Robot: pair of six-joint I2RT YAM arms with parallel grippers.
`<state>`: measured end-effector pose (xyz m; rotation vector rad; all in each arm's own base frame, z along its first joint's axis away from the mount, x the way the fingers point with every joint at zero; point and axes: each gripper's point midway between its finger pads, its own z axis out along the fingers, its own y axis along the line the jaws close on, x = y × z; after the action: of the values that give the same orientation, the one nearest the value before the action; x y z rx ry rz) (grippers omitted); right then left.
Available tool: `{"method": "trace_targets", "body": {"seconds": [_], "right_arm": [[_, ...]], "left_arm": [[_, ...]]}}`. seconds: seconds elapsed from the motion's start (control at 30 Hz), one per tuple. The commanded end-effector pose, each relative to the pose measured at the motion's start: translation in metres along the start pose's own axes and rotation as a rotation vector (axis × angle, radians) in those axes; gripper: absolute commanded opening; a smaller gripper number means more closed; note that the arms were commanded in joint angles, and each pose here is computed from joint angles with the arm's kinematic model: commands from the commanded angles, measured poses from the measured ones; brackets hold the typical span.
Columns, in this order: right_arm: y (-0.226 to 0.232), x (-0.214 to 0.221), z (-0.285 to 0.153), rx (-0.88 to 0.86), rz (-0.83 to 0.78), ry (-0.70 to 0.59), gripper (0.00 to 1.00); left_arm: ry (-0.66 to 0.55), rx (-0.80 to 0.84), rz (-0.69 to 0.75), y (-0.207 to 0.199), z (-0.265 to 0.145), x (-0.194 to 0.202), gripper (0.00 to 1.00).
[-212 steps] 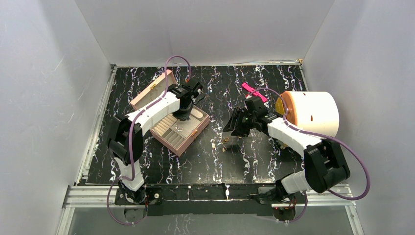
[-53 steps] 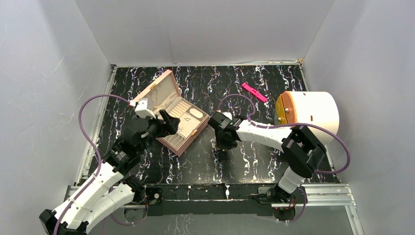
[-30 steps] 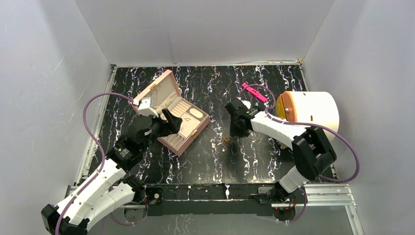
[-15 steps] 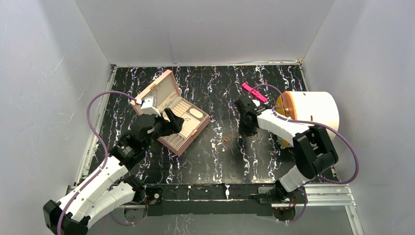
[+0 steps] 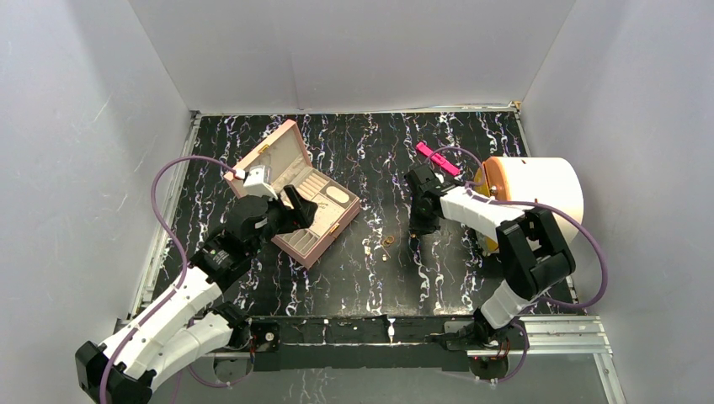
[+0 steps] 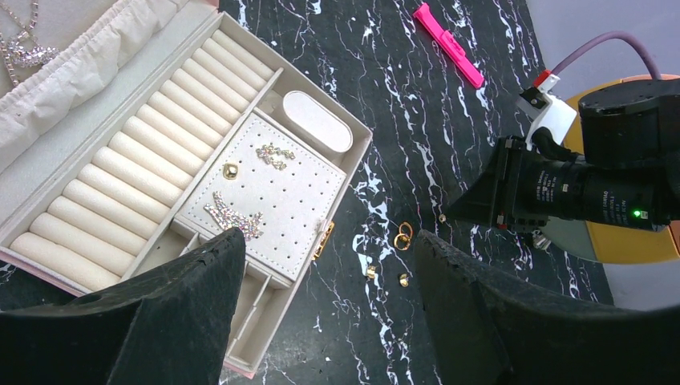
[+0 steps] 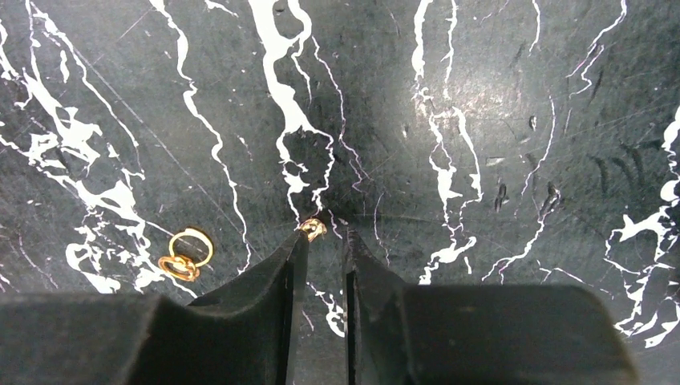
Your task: Organize the mixed jewelry
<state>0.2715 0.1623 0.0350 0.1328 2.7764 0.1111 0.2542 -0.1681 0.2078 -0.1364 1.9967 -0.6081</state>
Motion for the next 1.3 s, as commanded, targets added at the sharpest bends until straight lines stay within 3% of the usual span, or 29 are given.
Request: {"method": "trace_targets", "body": {"seconds": [0.0,0.3,0.6,0.77,0.9,1.27], "right_arm": [[-0.001,-0.005,0.005,-0.004,0.002,-0.010,0.29],[0.000,-0.003,0.006,-0.022,-0.008,-0.005,0.16],[0.002,-0.003,0.007,-0.030,-0.012,-0.002,0.15],[0.003,-0.009,0.006,-0.035,-0.019,-0.018,0.00],[0.007,-0.015,-0.001,-0.057,-0.030,-0.045,0.00],[0.067,-0.033,-0.061,-0.507,-0.066,-0.098,0.00]], "left_arm": [[-0.046,0.029,-0.013,-0.011,-0.002,-0.017,0.74],[-0.043,0.026,-0.012,-0.009,-0.002,-0.015,0.74],[-0.039,0.026,-0.012,-0.009,-0.001,-0.013,0.74],[-0.044,0.025,-0.009,-0.009,-0.001,-0.014,0.74],[-0.044,0.028,-0.008,-0.011,-0.001,-0.016,0.74],[0.048,0.094,-0.107,-0.036,0.001,-0.012,0.75]]}}
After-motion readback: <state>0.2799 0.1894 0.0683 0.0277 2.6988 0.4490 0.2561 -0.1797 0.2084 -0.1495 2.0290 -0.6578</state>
